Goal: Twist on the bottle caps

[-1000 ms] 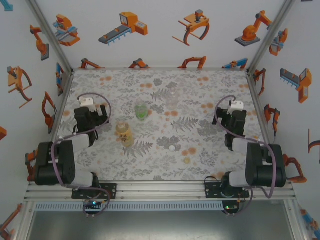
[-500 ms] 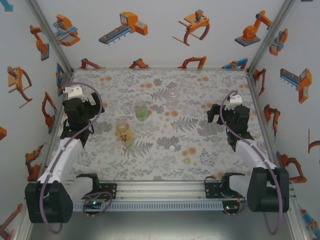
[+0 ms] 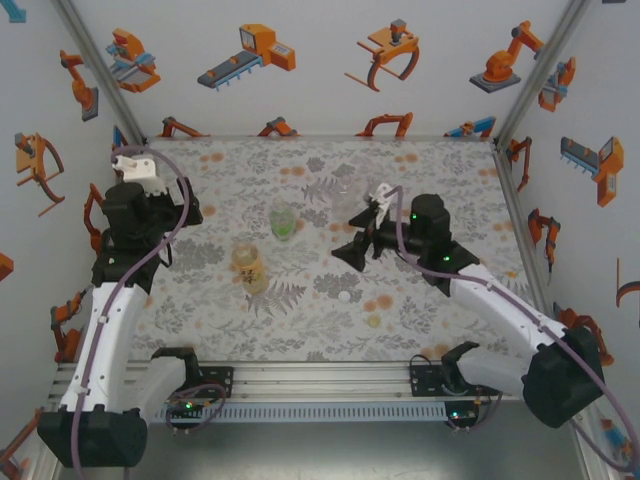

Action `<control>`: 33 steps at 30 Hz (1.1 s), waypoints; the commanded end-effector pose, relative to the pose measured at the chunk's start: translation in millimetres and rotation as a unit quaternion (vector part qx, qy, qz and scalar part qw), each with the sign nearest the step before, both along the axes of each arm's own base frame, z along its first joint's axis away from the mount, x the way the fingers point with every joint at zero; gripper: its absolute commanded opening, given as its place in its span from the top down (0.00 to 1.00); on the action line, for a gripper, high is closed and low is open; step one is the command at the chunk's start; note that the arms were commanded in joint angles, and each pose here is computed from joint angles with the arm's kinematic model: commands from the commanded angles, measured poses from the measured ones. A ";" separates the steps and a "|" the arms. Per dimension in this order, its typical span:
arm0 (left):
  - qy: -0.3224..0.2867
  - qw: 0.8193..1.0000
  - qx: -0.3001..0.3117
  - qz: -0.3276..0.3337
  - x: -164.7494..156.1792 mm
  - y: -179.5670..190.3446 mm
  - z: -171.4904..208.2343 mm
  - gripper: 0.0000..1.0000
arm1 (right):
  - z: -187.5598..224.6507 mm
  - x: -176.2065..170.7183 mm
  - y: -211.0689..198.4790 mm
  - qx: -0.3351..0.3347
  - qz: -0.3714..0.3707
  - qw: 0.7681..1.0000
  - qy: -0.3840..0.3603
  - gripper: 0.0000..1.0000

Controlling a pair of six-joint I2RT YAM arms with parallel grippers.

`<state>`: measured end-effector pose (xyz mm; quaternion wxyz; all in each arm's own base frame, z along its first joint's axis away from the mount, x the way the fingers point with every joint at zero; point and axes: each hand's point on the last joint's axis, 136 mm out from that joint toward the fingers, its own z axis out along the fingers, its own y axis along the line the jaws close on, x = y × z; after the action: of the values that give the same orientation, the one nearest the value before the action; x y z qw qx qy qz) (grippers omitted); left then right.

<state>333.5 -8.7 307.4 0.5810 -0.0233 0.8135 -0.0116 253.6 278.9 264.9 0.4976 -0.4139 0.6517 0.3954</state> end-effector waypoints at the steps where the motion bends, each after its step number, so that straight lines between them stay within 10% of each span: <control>1: -0.006 0.999 0.022 -0.037 -7.6 -7.5 -6.9 0.03 | 5.5 -15.9 37.3 0.007 0.068 0.996 -0.049 0.11; 12: -0.022 0.999 0.006 -0.035 -20.0 -4.6 -6.4 0.03 | -3.3 -25.6 152.4 0.042 0.179 0.981 -0.064 0.11; 33: -0.014 0.999 0.035 0.021 -23.5 18.4 -12.7 0.03 | -57.3 -32.6 221.9 0.056 0.252 0.965 -0.050 0.20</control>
<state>310.7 3.9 292.9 0.5904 -0.0186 0.8068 0.0128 226.4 494.9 191.4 0.4263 -0.5524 0.5073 0.5057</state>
